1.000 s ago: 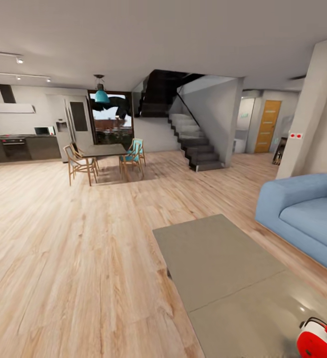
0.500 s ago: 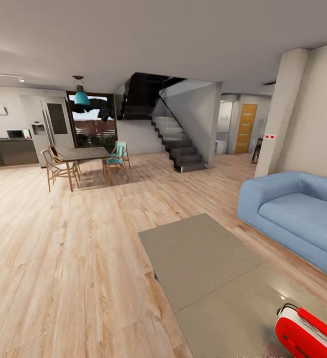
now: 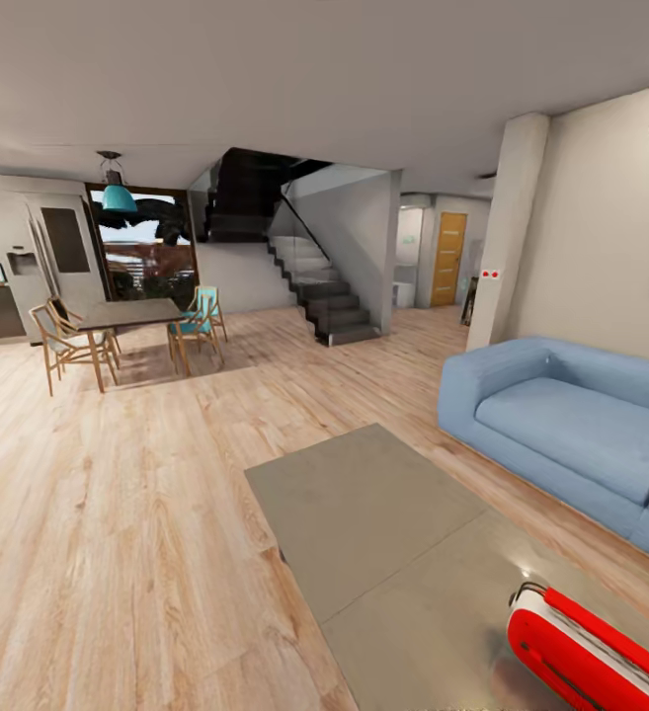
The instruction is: Turn on the radio receiver that's on the table in the living room.
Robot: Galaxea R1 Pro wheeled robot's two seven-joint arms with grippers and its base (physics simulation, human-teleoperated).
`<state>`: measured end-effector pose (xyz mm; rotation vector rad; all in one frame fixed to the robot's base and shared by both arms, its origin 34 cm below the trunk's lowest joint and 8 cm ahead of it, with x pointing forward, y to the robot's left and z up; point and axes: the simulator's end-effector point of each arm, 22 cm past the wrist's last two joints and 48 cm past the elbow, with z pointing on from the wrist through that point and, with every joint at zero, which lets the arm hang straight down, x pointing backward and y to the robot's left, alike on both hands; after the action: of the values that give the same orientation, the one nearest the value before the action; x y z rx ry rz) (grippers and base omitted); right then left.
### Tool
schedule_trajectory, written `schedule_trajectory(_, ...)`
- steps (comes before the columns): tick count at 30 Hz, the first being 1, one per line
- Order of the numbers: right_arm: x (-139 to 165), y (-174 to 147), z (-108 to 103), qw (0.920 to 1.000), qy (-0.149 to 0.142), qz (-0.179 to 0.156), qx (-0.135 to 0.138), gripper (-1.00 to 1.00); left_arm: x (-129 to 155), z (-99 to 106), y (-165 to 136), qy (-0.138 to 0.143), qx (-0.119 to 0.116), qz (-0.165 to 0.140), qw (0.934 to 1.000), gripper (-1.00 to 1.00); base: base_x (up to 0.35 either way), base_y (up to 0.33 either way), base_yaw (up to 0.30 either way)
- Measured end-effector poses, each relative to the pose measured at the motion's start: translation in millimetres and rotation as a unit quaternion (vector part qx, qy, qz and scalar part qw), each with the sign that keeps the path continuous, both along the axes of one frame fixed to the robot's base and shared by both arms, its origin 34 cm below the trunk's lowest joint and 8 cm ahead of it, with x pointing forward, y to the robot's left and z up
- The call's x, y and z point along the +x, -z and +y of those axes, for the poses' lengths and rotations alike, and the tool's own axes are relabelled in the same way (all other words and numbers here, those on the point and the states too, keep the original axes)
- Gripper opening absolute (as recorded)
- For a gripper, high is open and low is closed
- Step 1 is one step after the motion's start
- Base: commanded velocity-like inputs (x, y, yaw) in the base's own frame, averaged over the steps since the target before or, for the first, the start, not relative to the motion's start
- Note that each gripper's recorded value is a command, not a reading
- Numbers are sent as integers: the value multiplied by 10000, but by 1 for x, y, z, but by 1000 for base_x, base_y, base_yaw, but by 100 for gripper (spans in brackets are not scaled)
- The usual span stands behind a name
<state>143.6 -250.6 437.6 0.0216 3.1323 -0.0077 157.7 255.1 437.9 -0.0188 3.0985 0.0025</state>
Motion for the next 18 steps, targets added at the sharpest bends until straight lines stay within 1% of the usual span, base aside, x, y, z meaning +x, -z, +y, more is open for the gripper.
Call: schedule_trajectory(18, 1, 0, 2, 10000, -23, -11, 36, 100, 1, 0, 0, 0, 0, -10, 10000, 100, 0, 0, -279)
